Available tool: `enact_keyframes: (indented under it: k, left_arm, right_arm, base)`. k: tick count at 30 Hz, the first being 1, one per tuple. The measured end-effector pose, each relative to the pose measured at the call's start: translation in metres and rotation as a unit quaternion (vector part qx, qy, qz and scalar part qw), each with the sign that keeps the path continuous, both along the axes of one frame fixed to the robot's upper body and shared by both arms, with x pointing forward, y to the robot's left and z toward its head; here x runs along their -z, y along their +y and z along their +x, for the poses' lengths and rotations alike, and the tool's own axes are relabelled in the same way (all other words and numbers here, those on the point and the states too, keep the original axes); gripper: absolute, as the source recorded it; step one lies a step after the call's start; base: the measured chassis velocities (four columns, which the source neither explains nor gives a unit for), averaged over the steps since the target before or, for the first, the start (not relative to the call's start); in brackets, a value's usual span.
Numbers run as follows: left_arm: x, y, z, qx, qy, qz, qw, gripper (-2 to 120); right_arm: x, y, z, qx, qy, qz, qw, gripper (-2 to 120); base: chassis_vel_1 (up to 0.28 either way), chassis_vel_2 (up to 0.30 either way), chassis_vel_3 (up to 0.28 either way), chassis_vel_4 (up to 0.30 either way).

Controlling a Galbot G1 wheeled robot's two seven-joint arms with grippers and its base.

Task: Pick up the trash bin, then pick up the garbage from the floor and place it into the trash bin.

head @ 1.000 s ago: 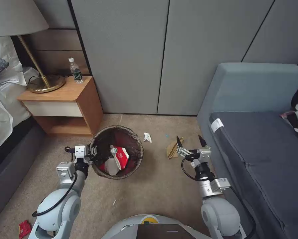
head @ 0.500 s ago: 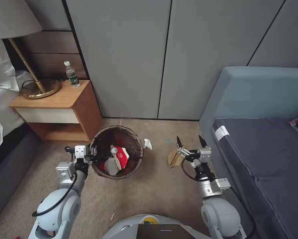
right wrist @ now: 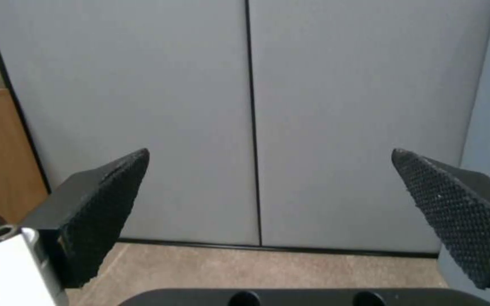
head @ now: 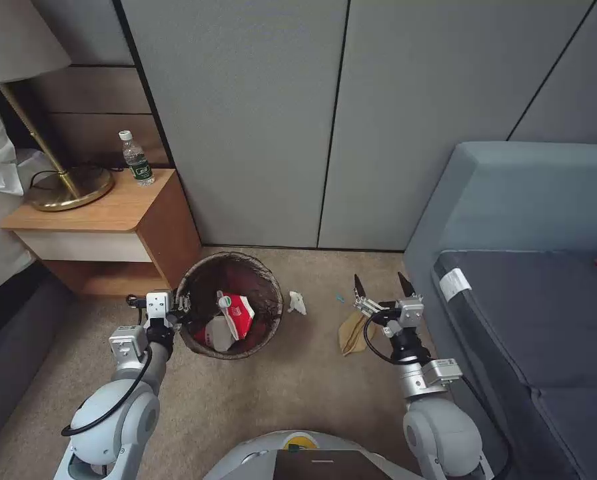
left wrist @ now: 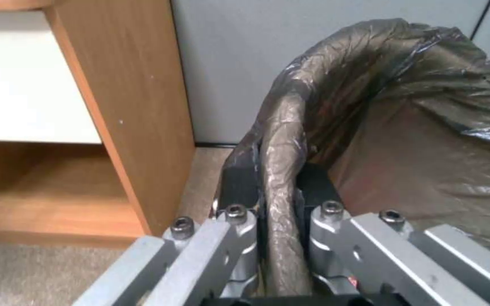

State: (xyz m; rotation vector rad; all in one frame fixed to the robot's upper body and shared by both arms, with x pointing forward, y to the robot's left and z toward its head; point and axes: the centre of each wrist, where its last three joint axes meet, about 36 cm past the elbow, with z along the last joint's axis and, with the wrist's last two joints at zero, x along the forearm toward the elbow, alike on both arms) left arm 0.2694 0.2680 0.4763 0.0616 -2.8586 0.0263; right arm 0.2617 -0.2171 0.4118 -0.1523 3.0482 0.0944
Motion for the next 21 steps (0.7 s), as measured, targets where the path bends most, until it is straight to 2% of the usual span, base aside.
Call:
enact_keyframes:
  k: [8,16,21]
  left_arm:
    - [-0.0012,0.0031,-0.0016,-0.005,-0.001,0.001,1.0,5]
    - [-0.0026,0.0086,-0.0044,-0.01,0.001,0.003,0.9999,5]
    - [-0.0045,0.0107,-0.006,-0.011,-0.001,0.003,0.9999,5]
  right_arm:
    - [0.001,-0.0006,-0.0001,0.004,0.009,-0.002,1.0,100]
    - [0.0025,-0.0043,-0.0009,0.017,0.04,-0.009,0.999,100]
    - [0.0069,-0.0096,-0.0002,0.024,0.077,-0.012,0.997,100]
  base:
    - [-0.033,0.026,0.025,-0.029]
    - [0.0,0.0,0.0,0.0]
    - [0.0,0.0,0.0,0.0]
